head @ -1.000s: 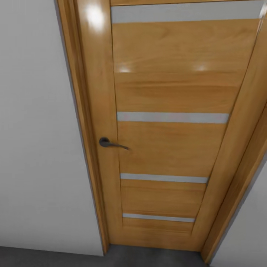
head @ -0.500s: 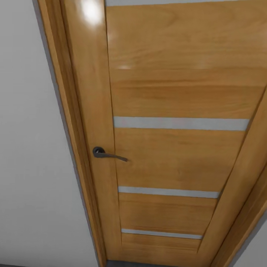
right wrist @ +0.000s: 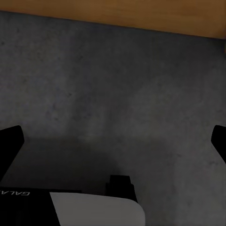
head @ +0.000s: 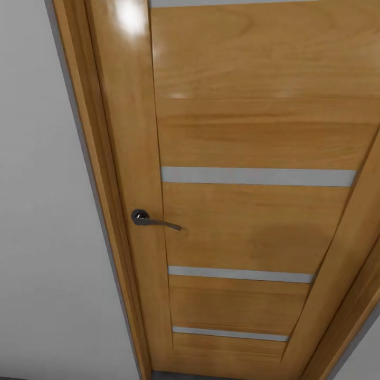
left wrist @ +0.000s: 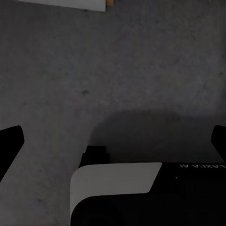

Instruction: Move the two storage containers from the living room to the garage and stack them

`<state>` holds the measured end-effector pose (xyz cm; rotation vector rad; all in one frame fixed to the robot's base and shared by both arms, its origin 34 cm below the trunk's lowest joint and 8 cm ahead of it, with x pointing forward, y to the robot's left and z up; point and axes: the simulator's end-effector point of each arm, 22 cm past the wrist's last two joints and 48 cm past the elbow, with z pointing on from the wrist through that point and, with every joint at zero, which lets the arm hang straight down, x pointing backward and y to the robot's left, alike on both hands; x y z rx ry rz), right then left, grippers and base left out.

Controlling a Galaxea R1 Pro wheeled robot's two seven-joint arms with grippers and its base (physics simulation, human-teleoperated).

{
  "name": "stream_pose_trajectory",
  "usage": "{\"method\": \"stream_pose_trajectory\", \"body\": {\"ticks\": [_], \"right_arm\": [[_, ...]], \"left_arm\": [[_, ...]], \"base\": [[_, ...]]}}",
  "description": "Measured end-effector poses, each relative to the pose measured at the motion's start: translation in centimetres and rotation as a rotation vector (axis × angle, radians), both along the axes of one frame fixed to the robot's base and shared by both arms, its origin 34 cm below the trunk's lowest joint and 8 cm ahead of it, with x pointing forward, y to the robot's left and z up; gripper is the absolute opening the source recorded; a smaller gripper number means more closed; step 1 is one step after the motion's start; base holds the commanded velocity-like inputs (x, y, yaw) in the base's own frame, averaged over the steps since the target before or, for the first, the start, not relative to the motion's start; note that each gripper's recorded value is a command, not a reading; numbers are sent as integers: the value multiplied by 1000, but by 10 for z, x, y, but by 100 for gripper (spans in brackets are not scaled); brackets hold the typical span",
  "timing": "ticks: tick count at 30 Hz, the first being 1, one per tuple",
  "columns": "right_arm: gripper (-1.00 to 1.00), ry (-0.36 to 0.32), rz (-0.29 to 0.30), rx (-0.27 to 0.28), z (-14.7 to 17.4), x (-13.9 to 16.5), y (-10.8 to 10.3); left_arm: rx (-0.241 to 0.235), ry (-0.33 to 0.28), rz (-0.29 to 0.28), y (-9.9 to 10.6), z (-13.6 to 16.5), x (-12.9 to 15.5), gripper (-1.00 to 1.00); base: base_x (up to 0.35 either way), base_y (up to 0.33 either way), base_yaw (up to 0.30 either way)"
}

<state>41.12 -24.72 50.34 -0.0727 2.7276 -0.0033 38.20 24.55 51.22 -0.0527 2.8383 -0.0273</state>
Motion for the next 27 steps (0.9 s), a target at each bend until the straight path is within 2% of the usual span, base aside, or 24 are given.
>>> {"method": "stream_pose_trajectory", "body": {"ticks": [10,15,23,27], "right_arm": [[100,-7,-1,0,1,2,0],[100,-55,-1,4,6,12,1],[100,-75,-9,14,7,15,5],[100,-77,-9,15,8,15,6]], "left_arm": [[0,0,-2,-1,0,0,100],[-3,-10,-4,-2,1,2,100],[0,-85,-2,-1,7,18,100],[6,-143,0,3,14,32,100]], "base": [[0,0,0],[0,0,0],[0,0,0],[0,0,0]]}}
